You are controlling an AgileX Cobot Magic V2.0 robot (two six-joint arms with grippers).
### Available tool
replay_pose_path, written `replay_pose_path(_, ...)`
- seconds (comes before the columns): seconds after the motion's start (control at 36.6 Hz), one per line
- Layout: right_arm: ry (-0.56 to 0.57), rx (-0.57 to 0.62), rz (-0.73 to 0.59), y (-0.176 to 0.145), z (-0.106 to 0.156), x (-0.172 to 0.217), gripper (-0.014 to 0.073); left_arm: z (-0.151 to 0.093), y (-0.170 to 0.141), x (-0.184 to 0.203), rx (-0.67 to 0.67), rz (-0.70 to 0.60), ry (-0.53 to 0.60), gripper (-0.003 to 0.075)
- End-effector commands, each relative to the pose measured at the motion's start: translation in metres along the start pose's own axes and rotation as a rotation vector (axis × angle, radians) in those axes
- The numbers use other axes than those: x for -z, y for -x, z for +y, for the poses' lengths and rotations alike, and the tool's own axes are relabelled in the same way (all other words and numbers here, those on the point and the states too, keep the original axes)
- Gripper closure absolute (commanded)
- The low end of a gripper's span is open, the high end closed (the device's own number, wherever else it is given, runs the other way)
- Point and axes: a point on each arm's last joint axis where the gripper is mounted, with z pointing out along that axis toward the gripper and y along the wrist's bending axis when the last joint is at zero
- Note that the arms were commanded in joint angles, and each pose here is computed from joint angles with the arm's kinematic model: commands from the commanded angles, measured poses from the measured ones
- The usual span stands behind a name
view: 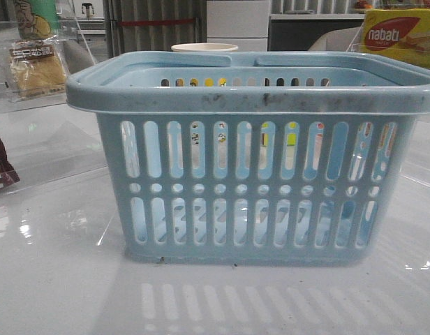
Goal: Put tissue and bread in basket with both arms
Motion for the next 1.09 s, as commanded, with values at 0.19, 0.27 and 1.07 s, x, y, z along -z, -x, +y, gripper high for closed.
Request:
replay_pose_path(0.19,-0.009,0.006,-0.113,0.0111,-0.0006,0.0022,0.054,0.0003,0.0069,0.0017,0.009,-0.096,0.0,0.0628)
replay_pose_path(0.27,-0.009,0.006,-0.113,0.0111,-0.0006,0.0022,0.054,0.0003,0.0069,0.0017,0.009,-0.096,0.0,0.0628)
replay_pose_path(1.07,-0.01,0.006,-0.151,0.0176,-0.0005,0.003,0.054,0.0009,0.0155,0.0029,0.009,-0.179,0.006,0.0628)
